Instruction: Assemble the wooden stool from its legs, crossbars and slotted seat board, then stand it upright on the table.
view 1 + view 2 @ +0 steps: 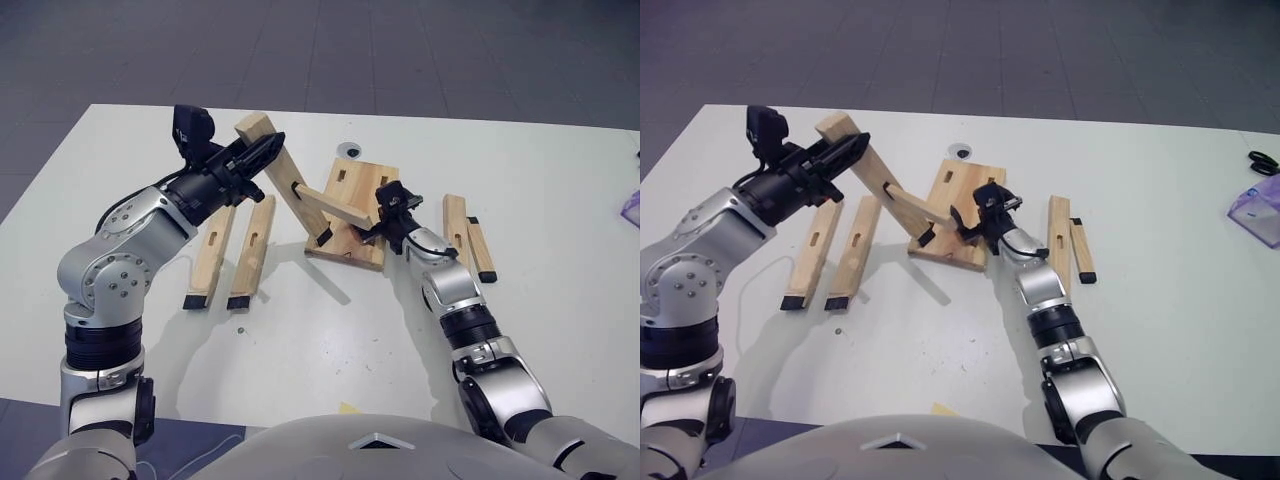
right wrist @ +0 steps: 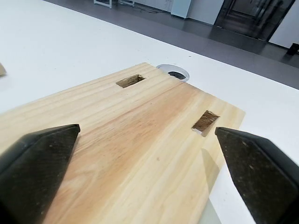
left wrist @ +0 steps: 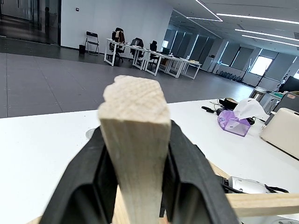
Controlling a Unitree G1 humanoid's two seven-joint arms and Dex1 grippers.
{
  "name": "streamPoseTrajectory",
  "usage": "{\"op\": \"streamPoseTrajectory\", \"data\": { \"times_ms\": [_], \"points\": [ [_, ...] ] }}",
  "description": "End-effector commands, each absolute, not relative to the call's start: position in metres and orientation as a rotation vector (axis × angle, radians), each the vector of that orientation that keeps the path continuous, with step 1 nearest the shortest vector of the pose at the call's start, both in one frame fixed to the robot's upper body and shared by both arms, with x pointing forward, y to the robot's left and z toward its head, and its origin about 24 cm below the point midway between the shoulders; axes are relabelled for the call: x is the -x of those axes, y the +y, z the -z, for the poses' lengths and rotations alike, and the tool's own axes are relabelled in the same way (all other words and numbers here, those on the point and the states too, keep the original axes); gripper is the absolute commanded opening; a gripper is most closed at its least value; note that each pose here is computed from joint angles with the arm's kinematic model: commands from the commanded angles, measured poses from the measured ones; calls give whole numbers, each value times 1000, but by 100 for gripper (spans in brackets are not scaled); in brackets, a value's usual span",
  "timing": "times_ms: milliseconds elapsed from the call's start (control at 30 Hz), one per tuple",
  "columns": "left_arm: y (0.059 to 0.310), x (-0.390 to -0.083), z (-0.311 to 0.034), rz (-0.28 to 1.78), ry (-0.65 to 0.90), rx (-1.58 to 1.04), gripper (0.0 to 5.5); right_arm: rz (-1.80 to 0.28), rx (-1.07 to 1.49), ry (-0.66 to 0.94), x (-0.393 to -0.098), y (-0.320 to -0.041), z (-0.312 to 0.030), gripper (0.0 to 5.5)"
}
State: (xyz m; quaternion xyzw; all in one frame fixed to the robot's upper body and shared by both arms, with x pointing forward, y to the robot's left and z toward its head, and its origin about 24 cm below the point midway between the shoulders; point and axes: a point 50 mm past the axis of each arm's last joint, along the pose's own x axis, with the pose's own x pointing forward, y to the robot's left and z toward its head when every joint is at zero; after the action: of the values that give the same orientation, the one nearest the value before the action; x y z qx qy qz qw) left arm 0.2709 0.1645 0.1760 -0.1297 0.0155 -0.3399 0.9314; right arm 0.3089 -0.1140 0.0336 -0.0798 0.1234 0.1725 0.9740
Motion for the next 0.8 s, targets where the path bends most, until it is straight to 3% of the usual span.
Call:
{"op": "streamPoseTrajectory", "data": {
  "times_ms": [33, 200, 400, 633, 800],
  "points": [
    [172, -280, -158, 551, 86, 243, 104, -291, 160, 453, -271, -129, 8, 540],
    [184, -291, -173, 404, -22, 288, 104, -285, 136, 402, -265, -131, -6, 540],
    [177, -286, -170, 430, -8, 358, 104, -248, 158, 367, -267, -142, -18, 540],
    [177, -278, -196, 431, -112, 502, 104, -221, 135, 325, -266, -143, -28, 540],
    [165, -268, -184, 509, -30, 500, 104, -138, 117, 227, -270, -150, -42, 540]
  ]
}}
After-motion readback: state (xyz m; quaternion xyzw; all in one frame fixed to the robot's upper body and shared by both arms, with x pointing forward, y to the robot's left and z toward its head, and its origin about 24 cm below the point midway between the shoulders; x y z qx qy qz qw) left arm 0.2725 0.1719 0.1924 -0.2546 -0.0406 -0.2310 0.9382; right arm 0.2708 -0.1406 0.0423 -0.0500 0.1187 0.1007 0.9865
